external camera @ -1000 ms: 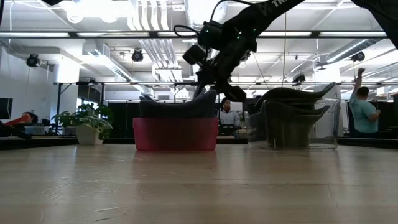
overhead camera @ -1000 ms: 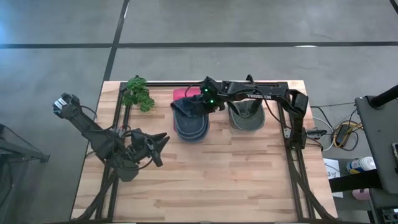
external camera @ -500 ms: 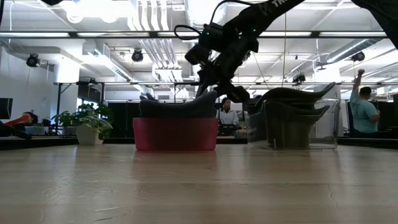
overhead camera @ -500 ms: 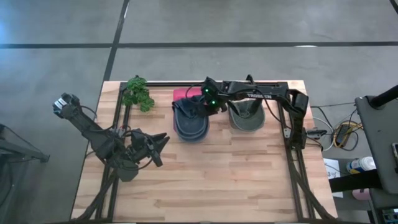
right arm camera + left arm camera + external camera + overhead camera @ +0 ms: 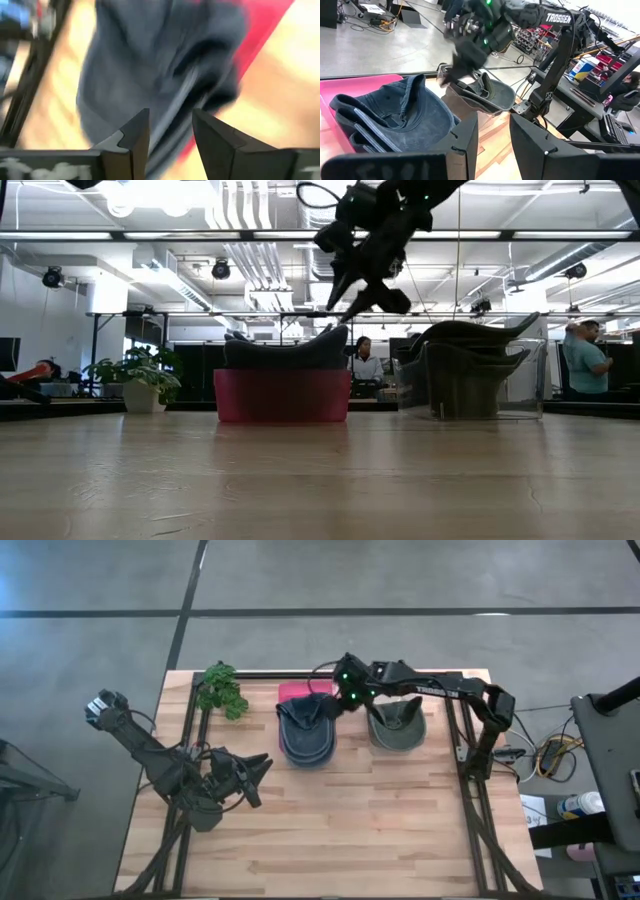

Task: Pick & Place hat
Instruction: Put the blue cap into the red bin

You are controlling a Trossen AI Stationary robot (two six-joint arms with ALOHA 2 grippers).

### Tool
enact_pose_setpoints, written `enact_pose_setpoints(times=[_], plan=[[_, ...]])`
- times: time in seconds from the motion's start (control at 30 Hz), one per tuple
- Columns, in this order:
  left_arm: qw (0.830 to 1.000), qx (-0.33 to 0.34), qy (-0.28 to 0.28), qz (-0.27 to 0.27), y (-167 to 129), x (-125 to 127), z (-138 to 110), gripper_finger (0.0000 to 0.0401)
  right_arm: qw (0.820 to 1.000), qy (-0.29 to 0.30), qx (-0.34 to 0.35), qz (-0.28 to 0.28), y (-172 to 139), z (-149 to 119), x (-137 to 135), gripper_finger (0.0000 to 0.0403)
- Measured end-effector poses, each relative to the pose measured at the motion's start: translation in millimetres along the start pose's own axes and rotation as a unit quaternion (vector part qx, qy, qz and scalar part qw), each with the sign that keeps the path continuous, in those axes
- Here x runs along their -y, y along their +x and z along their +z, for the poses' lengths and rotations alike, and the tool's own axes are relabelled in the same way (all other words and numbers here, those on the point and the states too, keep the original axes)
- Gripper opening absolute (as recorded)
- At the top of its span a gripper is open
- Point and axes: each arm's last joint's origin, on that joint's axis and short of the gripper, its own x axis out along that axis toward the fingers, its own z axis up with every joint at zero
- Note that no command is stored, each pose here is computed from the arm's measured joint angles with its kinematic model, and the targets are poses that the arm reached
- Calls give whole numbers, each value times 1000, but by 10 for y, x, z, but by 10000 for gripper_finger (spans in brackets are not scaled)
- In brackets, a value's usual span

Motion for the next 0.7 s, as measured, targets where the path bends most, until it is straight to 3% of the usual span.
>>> enact_pose_setpoints(times=[0.13, 0.23, 0.4, 0.7], plan=[[1000, 0, -1, 0, 0, -2, -2, 105, 994, 12, 112, -1, -115, 197, -3, 129], [1000, 1, -6, 2, 9, -3, 2, 105, 988, 48, 143, 19, -60, 368, 86, 116], [1000, 1, -17, 3, 14, -5, 2, 105, 991, 78, 108, 4, 231, 432, 271, 97], [1000, 0, -20, 2, 14, -7, -1, 105, 997, 49, 58, -3, 566, 251, 175, 80]])
